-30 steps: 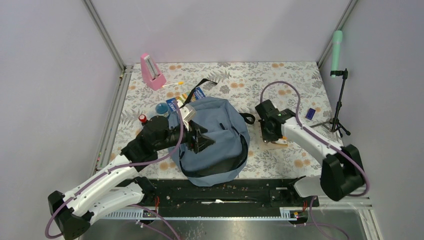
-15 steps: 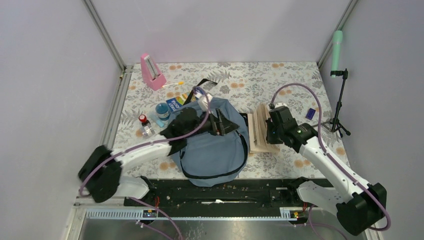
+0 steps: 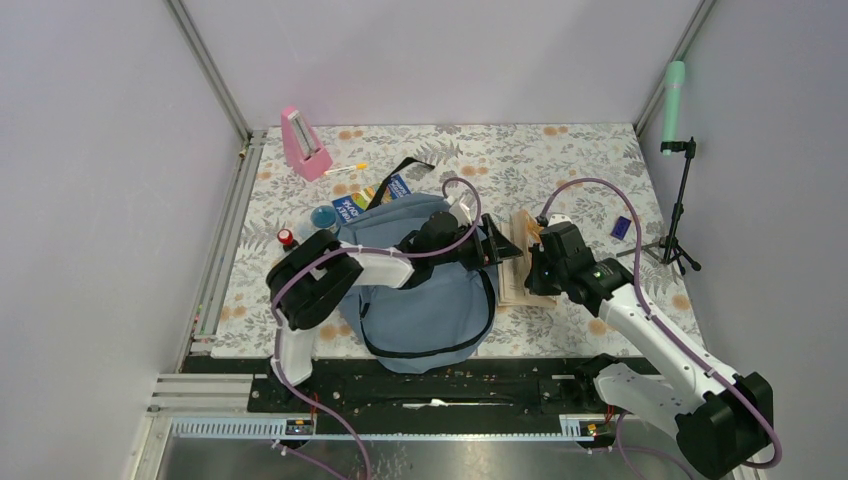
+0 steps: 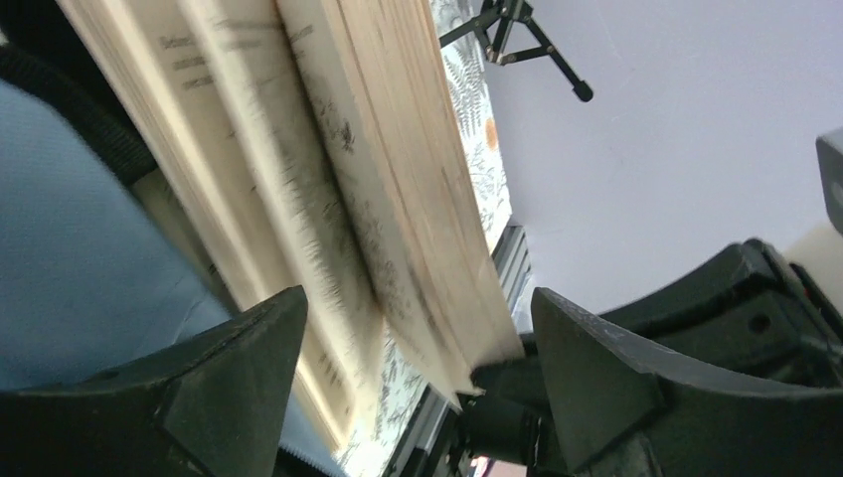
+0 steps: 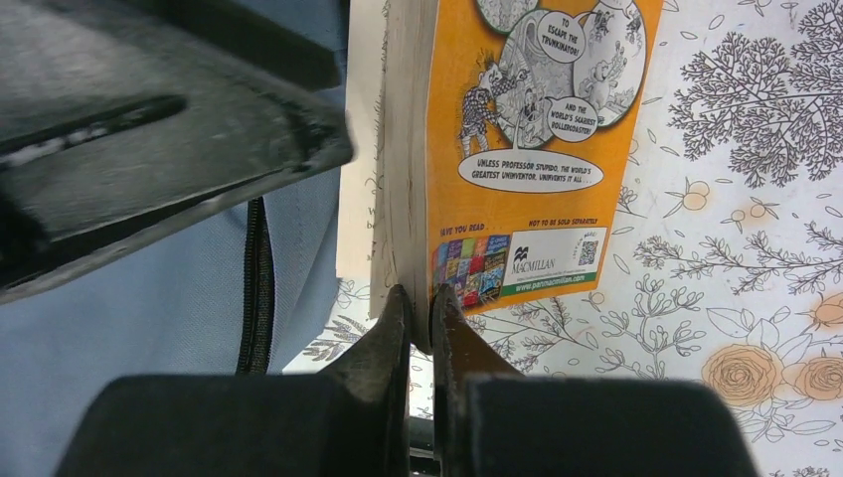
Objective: Pack the student bag
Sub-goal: Pick up the book from the center of the board.
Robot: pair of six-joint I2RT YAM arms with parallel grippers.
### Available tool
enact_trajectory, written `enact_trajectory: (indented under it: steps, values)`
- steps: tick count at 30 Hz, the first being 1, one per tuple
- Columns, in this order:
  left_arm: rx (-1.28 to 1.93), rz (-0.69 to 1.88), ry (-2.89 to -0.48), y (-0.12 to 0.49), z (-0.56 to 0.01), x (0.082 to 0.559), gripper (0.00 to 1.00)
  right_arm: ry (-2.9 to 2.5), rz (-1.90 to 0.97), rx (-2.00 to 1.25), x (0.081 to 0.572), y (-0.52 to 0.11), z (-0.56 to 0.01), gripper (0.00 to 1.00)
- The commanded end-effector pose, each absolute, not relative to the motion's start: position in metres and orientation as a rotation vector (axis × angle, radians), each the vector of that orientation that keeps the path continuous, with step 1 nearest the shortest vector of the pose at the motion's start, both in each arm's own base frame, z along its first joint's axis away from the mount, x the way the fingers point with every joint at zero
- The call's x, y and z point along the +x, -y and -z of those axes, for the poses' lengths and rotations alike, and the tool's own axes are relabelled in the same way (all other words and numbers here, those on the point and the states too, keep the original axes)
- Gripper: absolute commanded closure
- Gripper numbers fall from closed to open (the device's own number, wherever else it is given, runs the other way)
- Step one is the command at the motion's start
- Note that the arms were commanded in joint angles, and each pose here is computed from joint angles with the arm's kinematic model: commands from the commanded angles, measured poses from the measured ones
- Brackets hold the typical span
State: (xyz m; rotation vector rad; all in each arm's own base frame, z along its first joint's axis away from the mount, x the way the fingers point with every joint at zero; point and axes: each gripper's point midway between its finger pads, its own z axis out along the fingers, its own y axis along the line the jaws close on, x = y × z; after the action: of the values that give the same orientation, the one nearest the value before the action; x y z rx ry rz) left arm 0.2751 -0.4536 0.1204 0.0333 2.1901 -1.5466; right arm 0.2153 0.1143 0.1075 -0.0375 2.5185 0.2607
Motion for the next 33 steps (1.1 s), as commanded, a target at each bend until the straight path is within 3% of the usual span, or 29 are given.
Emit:
enact_trajectory:
  steps: [1, 11, 19, 30, 33]
  values:
    - [0.059, 1.705, -2.029, 0.484, -0.164, 0.283, 0.18, -2.418, -0.369, -0.032, 0.228, -0.129, -0.129, 1.0]
    - [0.072, 1.667, -2.124, 0.501, -0.131, 0.29, 0.26, -2.418, -0.39, -0.04, 0.227, -0.132, -0.131, 1.0]
    - [0.08, 1.645, -2.158, 0.507, -0.123, 0.293, 0.53, -2.422, -0.41, -0.05, 0.225, -0.135, -0.133, 1.0]
    - [0.074, 1.66, -2.167, 0.509, -0.119, 0.293, 0.71, -2.421, -0.38, -0.076, 0.218, -0.127, -0.138, 0.38]
    - [0.071, 1.665, -2.164, 0.509, -0.119, 0.293, 0.82, -2.414, -0.332, -0.062, 0.217, -0.118, -0.141, 0.28]
